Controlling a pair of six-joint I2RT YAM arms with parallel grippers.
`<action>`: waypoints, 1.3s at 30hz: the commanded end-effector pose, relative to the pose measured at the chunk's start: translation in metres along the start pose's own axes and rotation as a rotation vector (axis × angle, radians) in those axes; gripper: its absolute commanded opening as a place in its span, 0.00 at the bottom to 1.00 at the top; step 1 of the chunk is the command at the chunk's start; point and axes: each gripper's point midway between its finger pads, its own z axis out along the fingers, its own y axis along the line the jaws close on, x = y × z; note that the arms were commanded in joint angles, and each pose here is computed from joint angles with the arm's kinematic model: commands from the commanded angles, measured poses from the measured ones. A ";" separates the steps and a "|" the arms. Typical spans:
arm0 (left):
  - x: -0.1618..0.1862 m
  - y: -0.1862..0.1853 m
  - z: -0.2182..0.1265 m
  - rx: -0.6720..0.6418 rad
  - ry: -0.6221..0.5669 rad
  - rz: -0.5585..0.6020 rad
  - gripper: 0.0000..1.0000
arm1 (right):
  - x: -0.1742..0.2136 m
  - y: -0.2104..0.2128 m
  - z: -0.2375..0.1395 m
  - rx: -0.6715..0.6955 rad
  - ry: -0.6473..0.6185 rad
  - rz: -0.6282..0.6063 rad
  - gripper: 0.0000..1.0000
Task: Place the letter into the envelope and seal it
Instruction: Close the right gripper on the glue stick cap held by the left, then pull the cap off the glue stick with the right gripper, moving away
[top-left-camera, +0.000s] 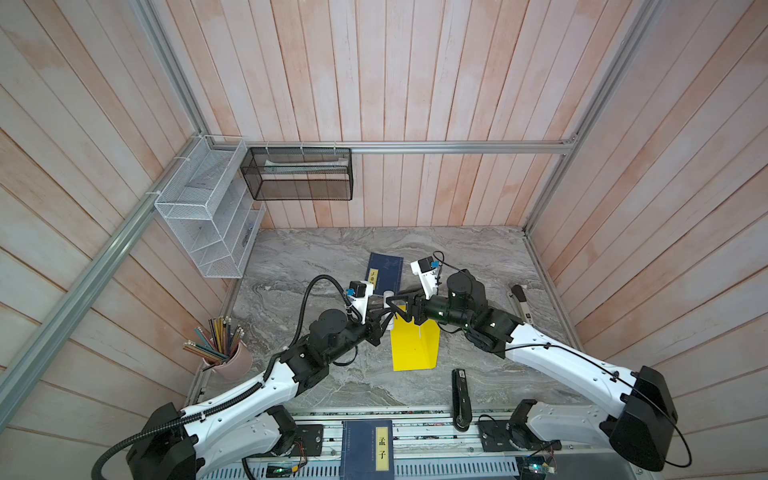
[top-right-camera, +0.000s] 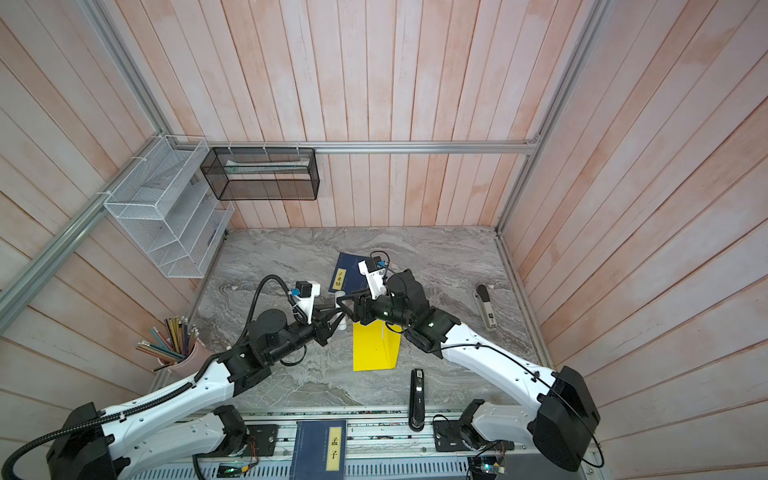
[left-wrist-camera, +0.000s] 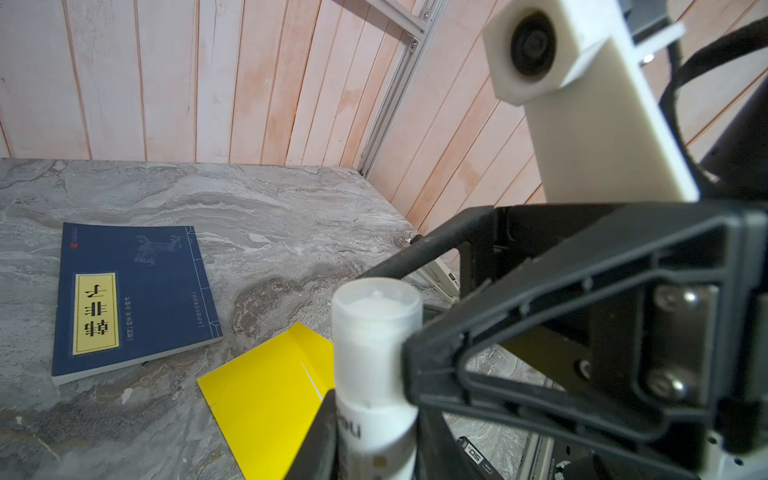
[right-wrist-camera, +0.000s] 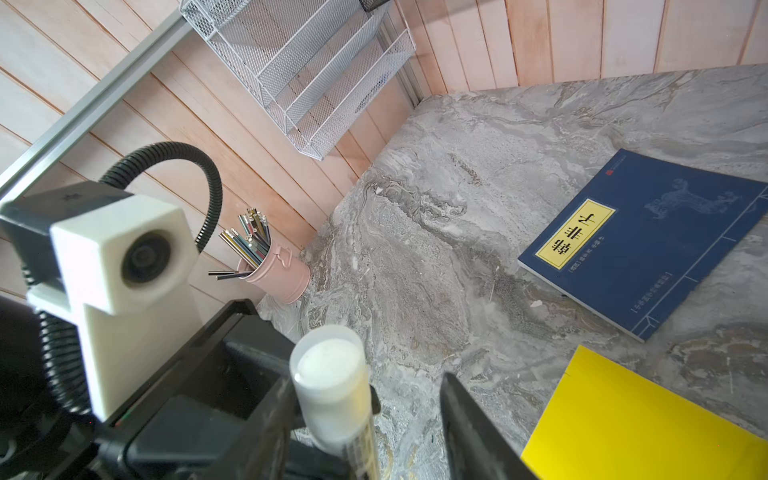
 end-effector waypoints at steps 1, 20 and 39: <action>-0.014 -0.006 0.003 0.000 -0.030 0.024 0.00 | -0.005 0.007 0.003 0.002 0.005 -0.022 0.54; -0.004 -0.003 0.008 -0.036 0.012 0.052 0.00 | -0.016 0.010 0.003 0.018 -0.020 -0.023 0.10; 0.038 0.014 0.009 -0.119 0.115 0.104 0.00 | -0.069 0.023 -0.004 0.049 -0.116 -0.109 0.00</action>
